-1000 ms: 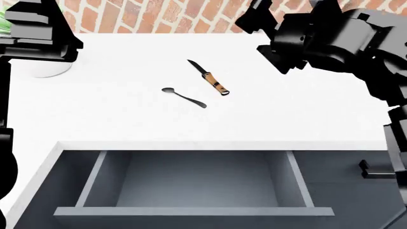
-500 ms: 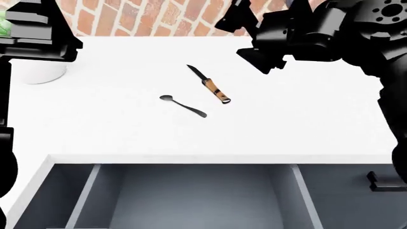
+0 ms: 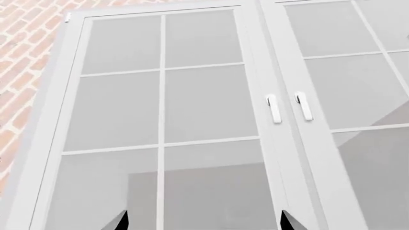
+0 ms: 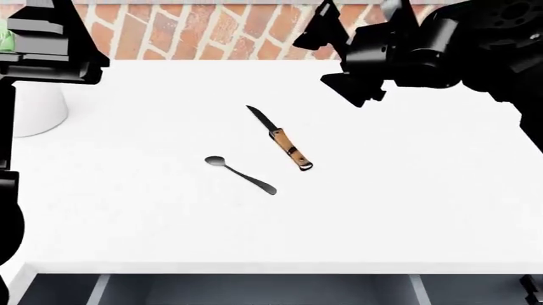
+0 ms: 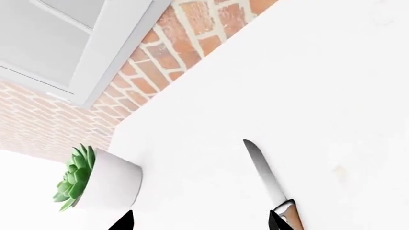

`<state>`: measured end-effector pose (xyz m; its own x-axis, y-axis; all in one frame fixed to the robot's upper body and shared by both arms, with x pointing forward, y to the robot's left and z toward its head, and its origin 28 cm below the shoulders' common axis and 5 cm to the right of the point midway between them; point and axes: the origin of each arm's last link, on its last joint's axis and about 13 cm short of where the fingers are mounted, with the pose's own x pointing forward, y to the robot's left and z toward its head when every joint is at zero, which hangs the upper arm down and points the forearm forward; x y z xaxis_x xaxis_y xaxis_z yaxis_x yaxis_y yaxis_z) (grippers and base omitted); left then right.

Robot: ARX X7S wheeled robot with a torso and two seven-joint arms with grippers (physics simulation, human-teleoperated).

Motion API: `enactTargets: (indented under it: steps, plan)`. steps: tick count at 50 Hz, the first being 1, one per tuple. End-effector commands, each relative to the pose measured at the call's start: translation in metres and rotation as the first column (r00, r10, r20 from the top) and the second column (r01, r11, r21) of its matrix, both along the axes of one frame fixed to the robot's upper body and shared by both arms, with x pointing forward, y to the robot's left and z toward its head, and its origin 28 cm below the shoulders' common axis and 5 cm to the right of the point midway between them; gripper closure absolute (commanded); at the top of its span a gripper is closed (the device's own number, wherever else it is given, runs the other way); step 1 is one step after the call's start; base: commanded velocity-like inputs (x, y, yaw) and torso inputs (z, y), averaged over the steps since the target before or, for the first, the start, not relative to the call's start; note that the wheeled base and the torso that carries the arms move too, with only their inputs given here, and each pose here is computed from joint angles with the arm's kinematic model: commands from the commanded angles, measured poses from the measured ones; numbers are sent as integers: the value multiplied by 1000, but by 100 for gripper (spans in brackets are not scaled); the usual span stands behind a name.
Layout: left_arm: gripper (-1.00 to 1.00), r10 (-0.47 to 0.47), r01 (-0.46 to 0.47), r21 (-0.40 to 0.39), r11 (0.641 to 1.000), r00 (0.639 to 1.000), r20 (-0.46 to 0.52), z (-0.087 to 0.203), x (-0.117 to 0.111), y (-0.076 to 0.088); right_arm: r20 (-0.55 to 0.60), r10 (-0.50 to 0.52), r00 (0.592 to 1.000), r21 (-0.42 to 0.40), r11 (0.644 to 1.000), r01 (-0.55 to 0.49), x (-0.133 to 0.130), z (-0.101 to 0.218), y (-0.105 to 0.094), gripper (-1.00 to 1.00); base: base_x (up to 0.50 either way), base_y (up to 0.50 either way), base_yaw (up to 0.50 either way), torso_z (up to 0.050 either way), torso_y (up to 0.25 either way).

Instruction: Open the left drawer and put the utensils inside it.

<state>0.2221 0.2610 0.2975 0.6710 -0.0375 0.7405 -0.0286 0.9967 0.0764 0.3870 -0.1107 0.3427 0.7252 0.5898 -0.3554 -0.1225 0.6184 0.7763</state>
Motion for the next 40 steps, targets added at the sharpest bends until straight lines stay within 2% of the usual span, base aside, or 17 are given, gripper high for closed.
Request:
enactTargets:
  steps: [1,5,10,12,19,22,23,25,26,27,30,36,40]
  plan:
    - [-100,20,-20,-30,999,1000,-4,-1,6,6,26,-55,998,-19,998,56,5,2,0,-100,0,0,0,0,0]
    - [-100,21,-21,-29,999,1000,-5,-1,6,6,3,-29,1000,-34,999,29,3,0,2,-100,0,0,0,0,0]
    - [-100,21,-21,-30,999,1000,-8,-1,7,6,-59,8,998,13,1000,-8,1,-5,6,-100,0,0,0,0,0]
    - [-100,20,-21,-29,999,1000,-9,-2,7,6,-69,11,998,-8,1000,-11,1,-8,7,-100,0,0,0,0,0]
    - [-100,20,-21,-30,999,1000,-12,-2,7,6,-81,-9,997,-136,991,-2,2,-15,7,-100,0,0,0,0,0]
    - [-100,21,-21,-30,999,1000,-13,-2,8,6,-81,-32,996,-230,973,12,3,-20,5,-100,0,0,0,0,0]
    - [-100,21,-21,-30,999,1000,-13,-2,8,6,-81,-32,996,-230,973,12,3,-20,5,-100,0,0,0,0,0]
    - [-100,23,-23,-30,999,1000,-14,-4,8,6,-50,-62,997,-312,949,44,6,-22,3,-100,0,0,0,0,0]
    - [-100,22,-22,-30,999,1000,-14,-4,8,6,-53,-58,997,-314,949,39,5,-22,4,-100,0,0,0,0,0]
    - [-100,22,-23,-30,999,1000,-14,-4,8,6,-24,-81,996,-371,926,67,7,-22,3,-100,0,0,0,0,0]
    - [-100,23,-23,-31,999,1000,-15,-4,7,6,-18,-68,998,-387,920,56,8,-23,3,-100,0,0,0,0,0]
    - [-100,28,-29,-32,999,999,-14,-4,7,8,40,-35,999,-494,868,51,10,-25,3,-100,0,0,0,0,0]
    - [-100,28,-29,-33,999,999,-14,-4,7,8,34,-37,999,-488,872,49,10,-25,3,-100,0,0,0,0,0]
